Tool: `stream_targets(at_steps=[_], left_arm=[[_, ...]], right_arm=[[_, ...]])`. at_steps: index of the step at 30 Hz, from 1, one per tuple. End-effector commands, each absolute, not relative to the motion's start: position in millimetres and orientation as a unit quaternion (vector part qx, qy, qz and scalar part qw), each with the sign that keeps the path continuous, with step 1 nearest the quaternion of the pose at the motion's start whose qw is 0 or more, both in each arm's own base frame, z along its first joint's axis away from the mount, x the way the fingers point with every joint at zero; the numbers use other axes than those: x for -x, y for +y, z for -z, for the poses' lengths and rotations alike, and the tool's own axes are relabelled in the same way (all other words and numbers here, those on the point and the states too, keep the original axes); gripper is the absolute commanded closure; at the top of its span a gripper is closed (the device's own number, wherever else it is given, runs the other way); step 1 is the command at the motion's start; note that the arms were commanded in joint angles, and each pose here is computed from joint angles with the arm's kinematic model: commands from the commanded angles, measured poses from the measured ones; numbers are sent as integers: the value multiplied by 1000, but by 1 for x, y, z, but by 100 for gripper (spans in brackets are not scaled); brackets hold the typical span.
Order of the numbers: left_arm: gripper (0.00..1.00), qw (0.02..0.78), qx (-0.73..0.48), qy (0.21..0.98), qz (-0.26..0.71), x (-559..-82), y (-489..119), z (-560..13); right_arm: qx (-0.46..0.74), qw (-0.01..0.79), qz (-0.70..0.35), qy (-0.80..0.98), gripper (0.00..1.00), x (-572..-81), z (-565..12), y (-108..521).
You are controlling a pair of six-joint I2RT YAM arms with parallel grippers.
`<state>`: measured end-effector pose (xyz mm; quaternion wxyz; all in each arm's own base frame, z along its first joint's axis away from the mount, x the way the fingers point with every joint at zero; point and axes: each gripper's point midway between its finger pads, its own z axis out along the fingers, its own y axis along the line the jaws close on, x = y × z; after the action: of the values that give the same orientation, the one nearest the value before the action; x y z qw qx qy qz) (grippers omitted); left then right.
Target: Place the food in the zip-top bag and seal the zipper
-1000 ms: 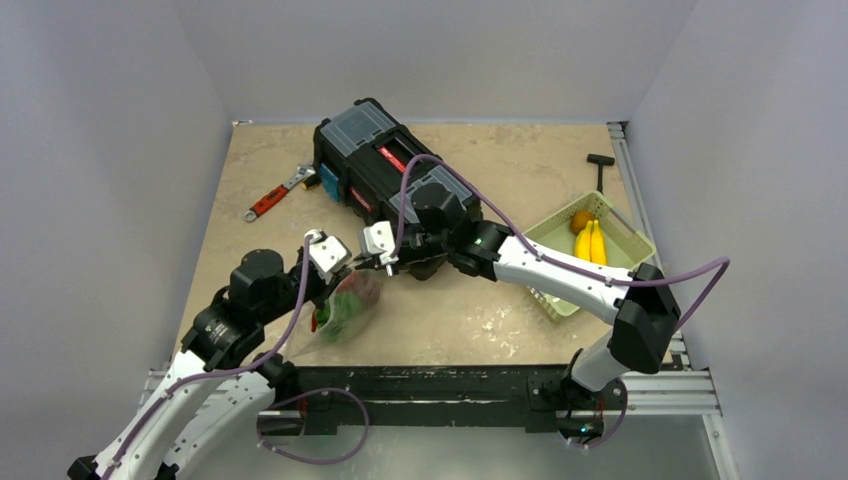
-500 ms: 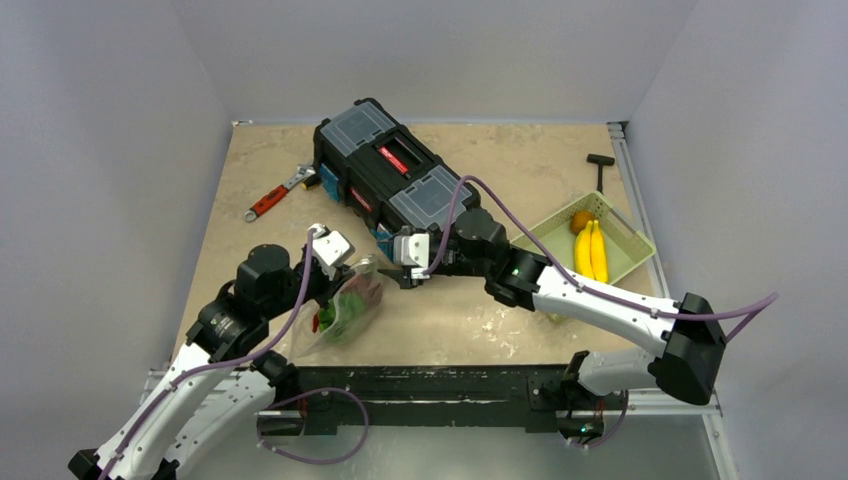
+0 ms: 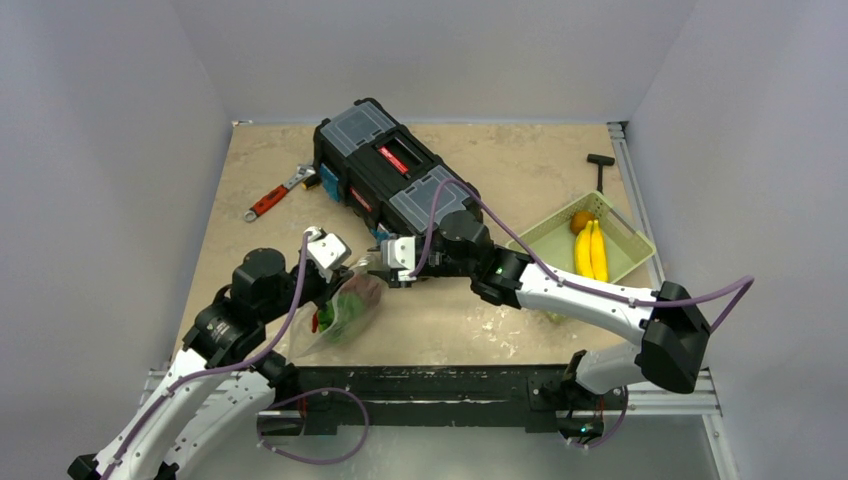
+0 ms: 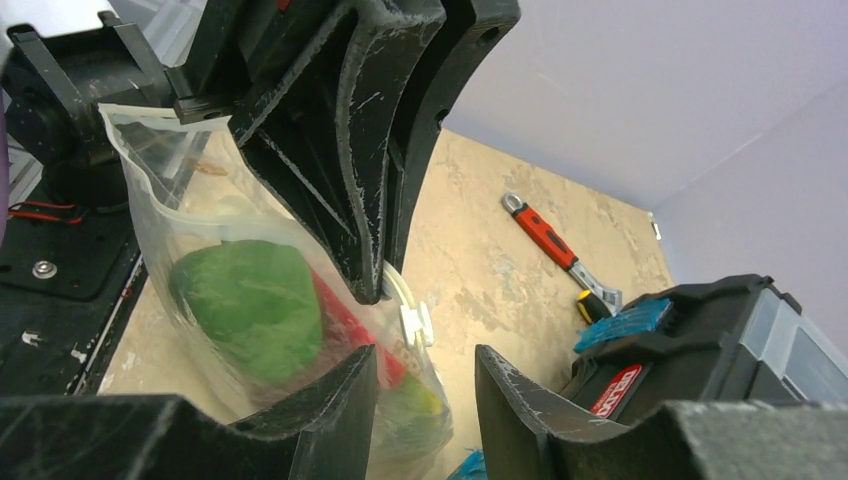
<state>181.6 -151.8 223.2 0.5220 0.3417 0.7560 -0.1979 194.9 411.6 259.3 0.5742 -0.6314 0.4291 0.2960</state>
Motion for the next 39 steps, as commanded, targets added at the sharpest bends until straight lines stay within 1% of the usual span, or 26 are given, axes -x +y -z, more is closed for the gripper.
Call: stream_targets(at_steps=[1,4,11,16,18,23,27,31,36,39], left_arm=[[100,533,-345,745,203,-183,-155,-228],[100,534,-346,743,206,-182,-156,-229],[100,534,-350,741,209,-181,-157,-229],[100,534,-351,739,213,-180,-158,-230],[100,535,-350,739,212,-180,-158,-230],[100,533,-350,740,212,-180,-157,-229],[100,533,-350,741,212,-180,-157,-229],[100,532,-349,742,211,-180,-157,-228],[100,533,-348,742,210,-181,-157,-229],[100,532,-350,742,211,-180,-157,-228]], right_arm=[[615,605,-313,397,61,-192,-296,419],[610,613,-311,394,61,-193,-298,419],[622,599,-326,385,76,-187,-299,425],[624,596,-330,382,82,-186,-300,427],[626,592,-333,383,81,-185,-298,427],[629,584,-341,384,73,-179,-295,424],[628,582,-340,388,71,-180,-291,423],[630,578,-341,390,66,-178,-288,421],[632,573,-341,394,65,-177,-283,420],[633,574,-339,394,69,-178,-283,420]])
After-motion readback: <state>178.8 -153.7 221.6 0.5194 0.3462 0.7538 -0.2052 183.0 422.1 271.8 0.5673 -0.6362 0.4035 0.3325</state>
